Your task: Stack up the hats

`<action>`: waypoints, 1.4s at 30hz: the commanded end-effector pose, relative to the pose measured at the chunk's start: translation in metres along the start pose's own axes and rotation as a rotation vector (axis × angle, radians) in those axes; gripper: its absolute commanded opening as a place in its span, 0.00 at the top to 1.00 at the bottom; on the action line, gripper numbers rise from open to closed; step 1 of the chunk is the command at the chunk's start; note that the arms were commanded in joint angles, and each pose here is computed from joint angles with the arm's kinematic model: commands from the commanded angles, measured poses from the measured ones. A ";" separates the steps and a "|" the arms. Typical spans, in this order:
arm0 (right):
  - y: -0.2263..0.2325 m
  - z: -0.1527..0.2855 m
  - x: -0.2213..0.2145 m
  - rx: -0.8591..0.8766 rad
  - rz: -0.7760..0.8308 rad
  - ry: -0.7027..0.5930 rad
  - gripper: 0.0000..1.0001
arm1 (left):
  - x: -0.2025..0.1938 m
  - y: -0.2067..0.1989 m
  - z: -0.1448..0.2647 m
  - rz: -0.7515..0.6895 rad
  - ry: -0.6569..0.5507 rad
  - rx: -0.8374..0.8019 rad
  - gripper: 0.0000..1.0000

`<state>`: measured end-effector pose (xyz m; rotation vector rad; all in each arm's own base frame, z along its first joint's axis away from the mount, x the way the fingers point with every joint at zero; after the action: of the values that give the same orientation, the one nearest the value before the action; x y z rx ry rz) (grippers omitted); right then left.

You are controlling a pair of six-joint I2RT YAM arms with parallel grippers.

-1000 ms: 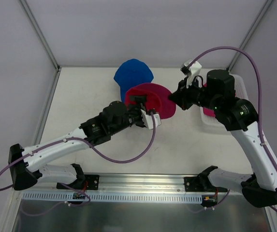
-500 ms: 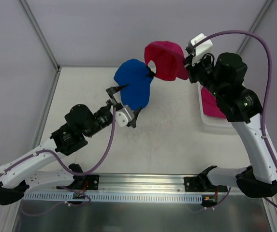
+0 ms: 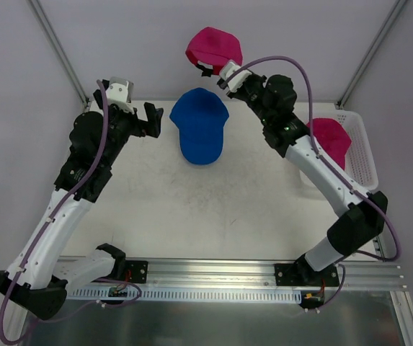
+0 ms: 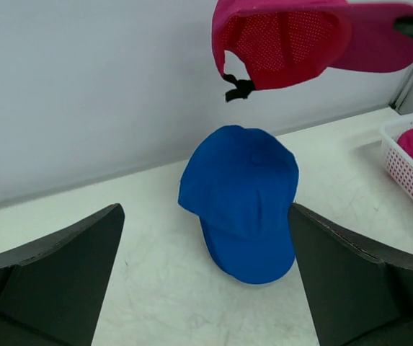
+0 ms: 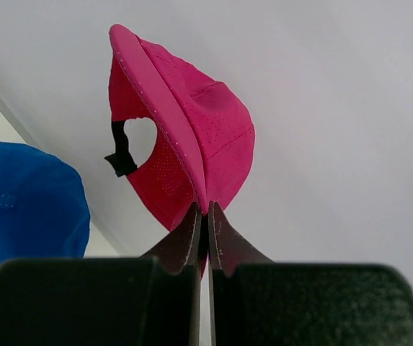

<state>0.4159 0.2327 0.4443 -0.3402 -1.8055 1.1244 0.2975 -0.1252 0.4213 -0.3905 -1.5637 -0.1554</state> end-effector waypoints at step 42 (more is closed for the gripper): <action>0.126 0.036 -0.004 -0.249 0.477 -0.268 1.00 | -0.024 0.032 0.012 0.152 0.082 0.119 0.01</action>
<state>0.3772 0.2872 0.2927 -0.7244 -1.9991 1.4597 0.2979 -0.0963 0.3726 -0.3766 -1.3997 0.0387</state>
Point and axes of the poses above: each gripper's point midway between its finger pads, its own z axis back along the fingers, its own y axis along the line the jaws close on, x = y × z, the point moved 3 cm from there along z, back along the fingers, and after that the axes turned 10 degrees about z, right-handed, at the moved point
